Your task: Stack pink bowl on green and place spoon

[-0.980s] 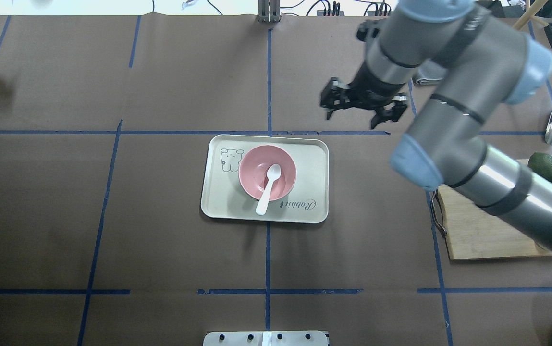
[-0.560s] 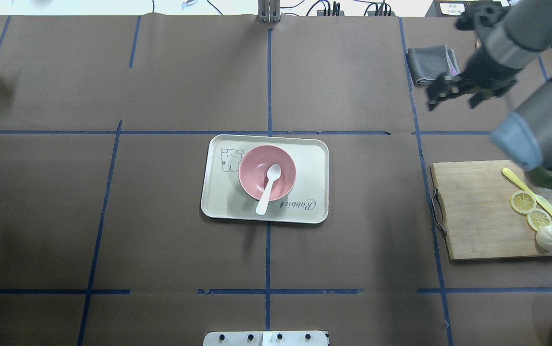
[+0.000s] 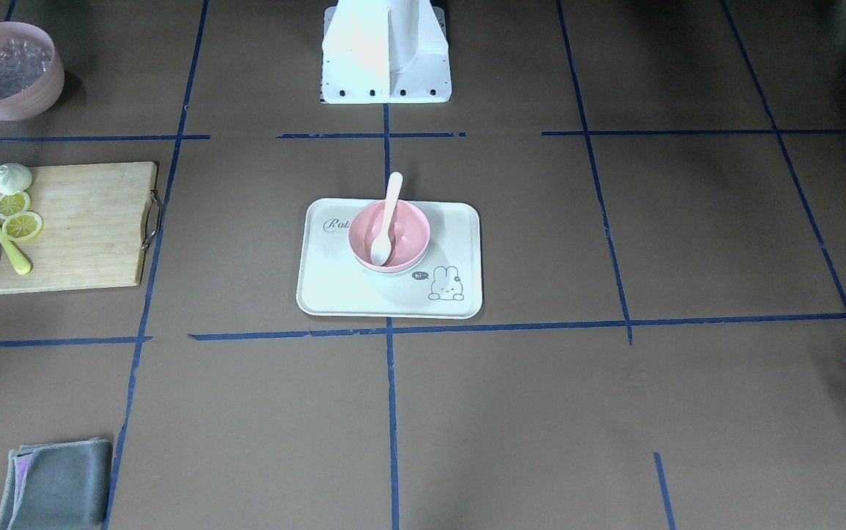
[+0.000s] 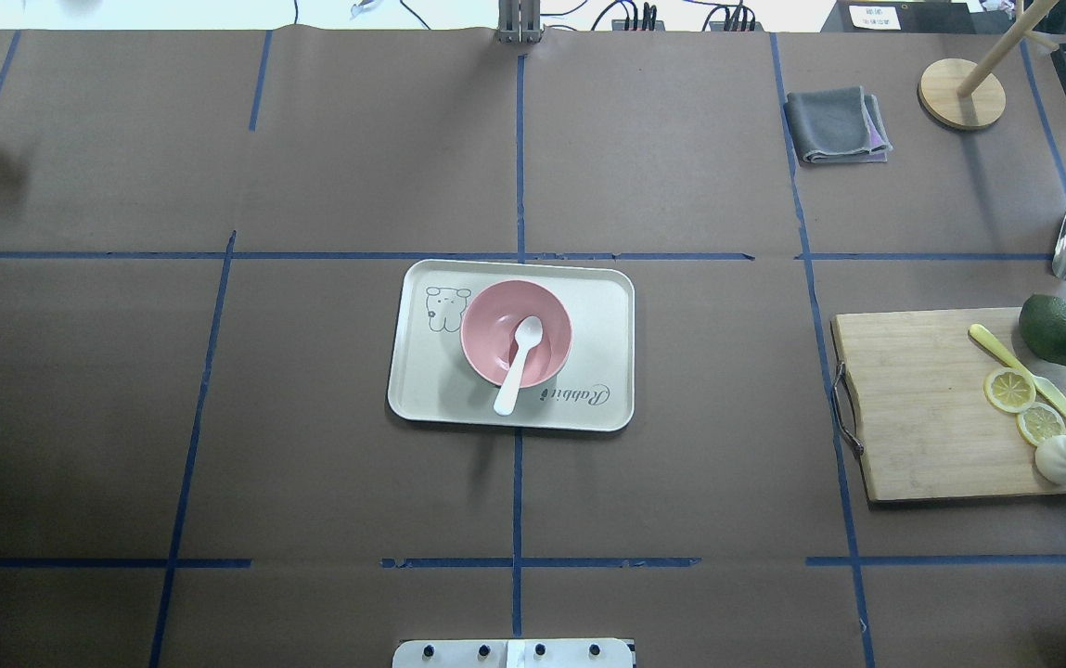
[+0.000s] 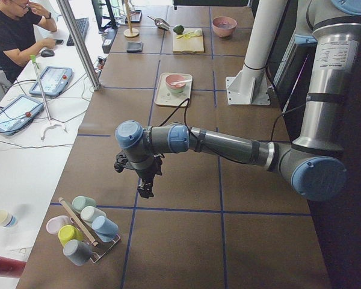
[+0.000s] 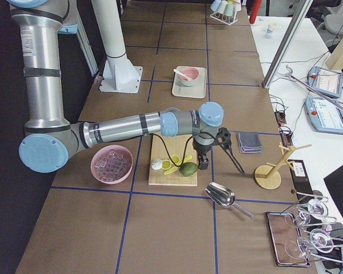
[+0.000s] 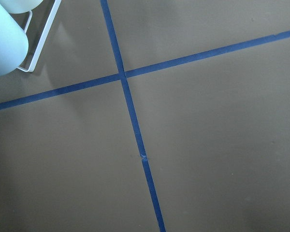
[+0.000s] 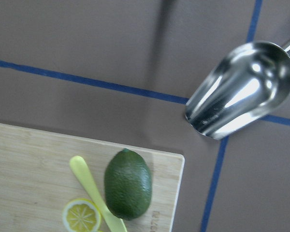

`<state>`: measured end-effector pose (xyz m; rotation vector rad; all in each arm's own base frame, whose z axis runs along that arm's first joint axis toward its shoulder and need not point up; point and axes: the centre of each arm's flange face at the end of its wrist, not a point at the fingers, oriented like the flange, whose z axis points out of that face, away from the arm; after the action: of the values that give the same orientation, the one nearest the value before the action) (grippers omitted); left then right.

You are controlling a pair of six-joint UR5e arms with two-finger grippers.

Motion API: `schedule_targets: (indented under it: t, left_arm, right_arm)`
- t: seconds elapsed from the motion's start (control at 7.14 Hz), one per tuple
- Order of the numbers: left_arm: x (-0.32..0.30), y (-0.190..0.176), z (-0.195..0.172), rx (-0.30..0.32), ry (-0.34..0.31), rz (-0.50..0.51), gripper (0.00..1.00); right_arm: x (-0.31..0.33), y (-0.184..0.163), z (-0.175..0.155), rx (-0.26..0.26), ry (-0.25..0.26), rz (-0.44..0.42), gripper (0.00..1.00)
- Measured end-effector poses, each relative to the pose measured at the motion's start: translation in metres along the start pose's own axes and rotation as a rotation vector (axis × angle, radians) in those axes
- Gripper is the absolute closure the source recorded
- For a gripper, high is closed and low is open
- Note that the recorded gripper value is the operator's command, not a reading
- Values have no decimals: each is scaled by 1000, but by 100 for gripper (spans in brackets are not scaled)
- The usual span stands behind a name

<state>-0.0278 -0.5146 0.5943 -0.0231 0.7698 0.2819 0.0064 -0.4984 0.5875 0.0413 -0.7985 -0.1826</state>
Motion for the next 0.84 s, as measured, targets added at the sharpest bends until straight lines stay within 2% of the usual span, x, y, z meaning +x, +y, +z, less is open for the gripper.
schedule_targets:
  t: [0.42, 0.84]
  left_arm:
    - [-5, 4, 2, -5, -2, -10, 0]
    - [-23, 20, 5, -6, 0, -47, 0]
  right_arm:
    - [47, 13, 3, 0, -23, 46, 0]
    - [68, 33, 0, 41, -21, 62, 0]
